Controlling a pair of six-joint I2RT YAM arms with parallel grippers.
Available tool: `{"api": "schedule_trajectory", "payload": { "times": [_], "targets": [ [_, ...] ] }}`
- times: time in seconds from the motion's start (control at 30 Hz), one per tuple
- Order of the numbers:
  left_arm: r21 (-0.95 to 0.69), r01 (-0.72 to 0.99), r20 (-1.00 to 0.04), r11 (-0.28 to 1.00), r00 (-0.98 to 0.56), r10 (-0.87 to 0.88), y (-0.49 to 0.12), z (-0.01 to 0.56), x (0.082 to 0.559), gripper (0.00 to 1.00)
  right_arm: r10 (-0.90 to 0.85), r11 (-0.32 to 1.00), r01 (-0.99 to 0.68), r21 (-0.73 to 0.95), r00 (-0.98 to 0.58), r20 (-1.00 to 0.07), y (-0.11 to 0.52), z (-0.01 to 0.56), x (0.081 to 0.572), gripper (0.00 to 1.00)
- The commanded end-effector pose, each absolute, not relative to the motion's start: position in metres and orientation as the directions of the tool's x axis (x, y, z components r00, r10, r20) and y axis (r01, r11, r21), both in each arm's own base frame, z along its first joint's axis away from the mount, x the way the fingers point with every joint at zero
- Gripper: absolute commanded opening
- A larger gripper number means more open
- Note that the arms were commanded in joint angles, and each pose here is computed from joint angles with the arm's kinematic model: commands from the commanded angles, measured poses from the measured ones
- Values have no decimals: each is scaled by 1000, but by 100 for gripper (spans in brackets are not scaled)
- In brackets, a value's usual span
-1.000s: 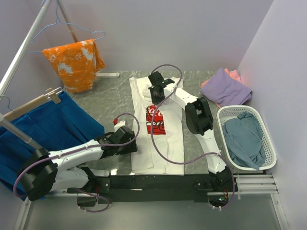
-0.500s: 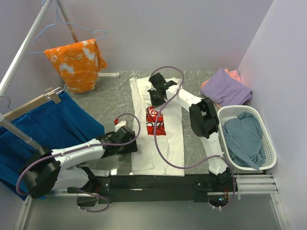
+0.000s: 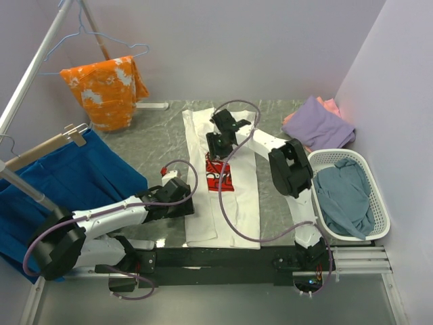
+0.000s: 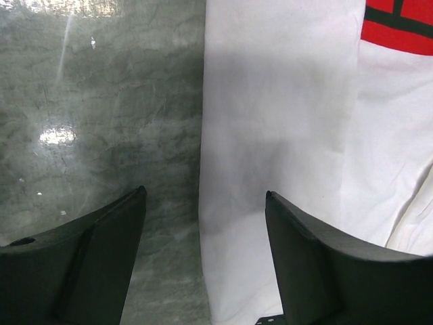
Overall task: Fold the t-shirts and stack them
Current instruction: Rotate the tshirt 90 degrees
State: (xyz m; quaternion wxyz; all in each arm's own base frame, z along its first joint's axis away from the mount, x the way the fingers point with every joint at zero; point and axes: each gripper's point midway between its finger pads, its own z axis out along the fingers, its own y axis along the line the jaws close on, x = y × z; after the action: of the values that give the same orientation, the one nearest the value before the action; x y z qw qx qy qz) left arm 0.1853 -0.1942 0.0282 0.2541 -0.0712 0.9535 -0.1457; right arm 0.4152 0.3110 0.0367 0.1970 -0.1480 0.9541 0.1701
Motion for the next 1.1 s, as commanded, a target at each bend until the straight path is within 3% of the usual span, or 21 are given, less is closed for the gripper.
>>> {"api": "schedule_trajectory", "payload": {
  "times": [0.0,0.13,0.23,0.47,0.7,1.07],
  "targets": [
    [-337,-58,-497,940,-837,-230,-197,44,195,77,-118,931,-297,212,-796,-594,287,111,420,57],
    [-366,-59,-467,929,-852,-237,-195,41,183,76,-38,973,-173,152,-773,-633,243,131,407,62],
    [-402,-55,-434,914,-867,-243,-195,34,171,75,-12,983,-120,141,-803,-596,219,124,378,63],
    [-471,-50,-348,881,-907,-237,-195,20,140,74,73,979,-17,204,-901,-428,185,80,269,63],
    [-517,-7,-309,856,-931,-194,-200,17,114,72,80,972,-9,236,-928,-364,188,69,172,65],
    [-522,28,-250,852,-961,-121,-198,7,77,71,209,939,118,323,-941,-264,169,53,108,68]
  ]
}}
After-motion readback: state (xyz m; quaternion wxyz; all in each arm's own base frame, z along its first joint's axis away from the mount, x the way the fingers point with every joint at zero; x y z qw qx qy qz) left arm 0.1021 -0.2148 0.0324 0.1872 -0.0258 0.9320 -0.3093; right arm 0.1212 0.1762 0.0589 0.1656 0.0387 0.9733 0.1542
